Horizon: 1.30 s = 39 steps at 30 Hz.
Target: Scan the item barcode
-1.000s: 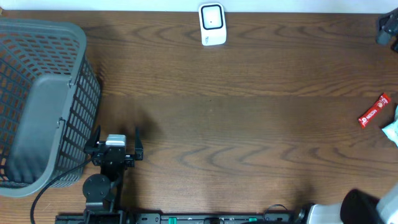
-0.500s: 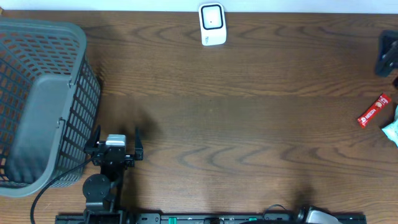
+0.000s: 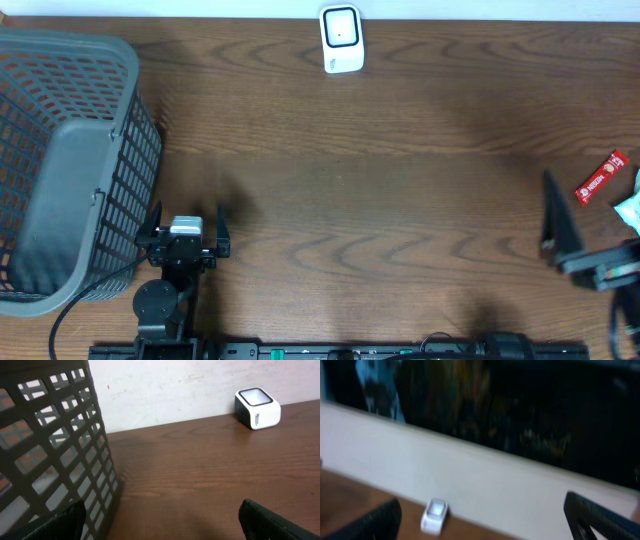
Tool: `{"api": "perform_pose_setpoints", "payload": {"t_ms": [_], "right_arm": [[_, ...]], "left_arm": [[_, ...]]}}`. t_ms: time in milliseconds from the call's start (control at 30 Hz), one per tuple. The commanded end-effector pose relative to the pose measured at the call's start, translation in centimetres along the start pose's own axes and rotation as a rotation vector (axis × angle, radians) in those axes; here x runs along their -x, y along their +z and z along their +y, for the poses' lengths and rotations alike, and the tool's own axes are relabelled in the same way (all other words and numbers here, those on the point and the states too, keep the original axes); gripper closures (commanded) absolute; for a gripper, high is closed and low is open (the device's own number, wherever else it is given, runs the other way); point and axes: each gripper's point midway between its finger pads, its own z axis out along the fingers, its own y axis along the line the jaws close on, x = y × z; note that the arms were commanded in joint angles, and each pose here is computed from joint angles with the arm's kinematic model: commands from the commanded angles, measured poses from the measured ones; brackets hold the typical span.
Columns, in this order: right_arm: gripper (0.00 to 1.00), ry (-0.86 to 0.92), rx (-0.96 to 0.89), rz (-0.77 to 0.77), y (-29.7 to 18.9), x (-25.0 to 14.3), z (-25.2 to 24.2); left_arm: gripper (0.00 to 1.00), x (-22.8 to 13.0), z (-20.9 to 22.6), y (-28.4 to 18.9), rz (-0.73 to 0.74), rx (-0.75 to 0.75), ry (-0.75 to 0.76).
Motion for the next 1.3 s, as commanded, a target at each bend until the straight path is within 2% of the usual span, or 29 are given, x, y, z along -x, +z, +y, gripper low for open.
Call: {"api": "perform_pose_setpoints", "payload": {"t_ms": [0, 300, 433, 733, 1067, 1267], "right_arm": [[0.01, 0.014, 0.041, -0.009, -0.4, -4.3, 1.7], [0.01, 0.025, 0.071, -0.23, -1.1, -11.1, 4.3], [0.01, 0.02, 0.062, -0.258, -0.6, -14.4, 4.8], [0.01, 0.053, -0.031, -0.143, 0.7, -23.0, 4.3], [0.01, 0.087, -0.116, 0.051, 1.6, -32.2, 3.8], [0.01, 0.1, -0.136, 0.164, 1.3, -35.2, 3.8]], "left_arm": [[0.02, -1.5, -0.1, 0.1, 0.046, -0.002, -0.013], [0.02, -1.5, -0.1, 0.1, 0.046, -0.002, -0.013], [0.02, -1.5, -0.1, 0.1, 0.046, -0.002, -0.013], [0.02, -1.5, -0.1, 0.1, 0.046, -0.002, -0.013], [0.02, -1.5, -0.1, 0.1, 0.046, -0.002, -0.013], [0.02, -1.5, -0.1, 0.1, 0.046, -0.002, -0.013]]}}
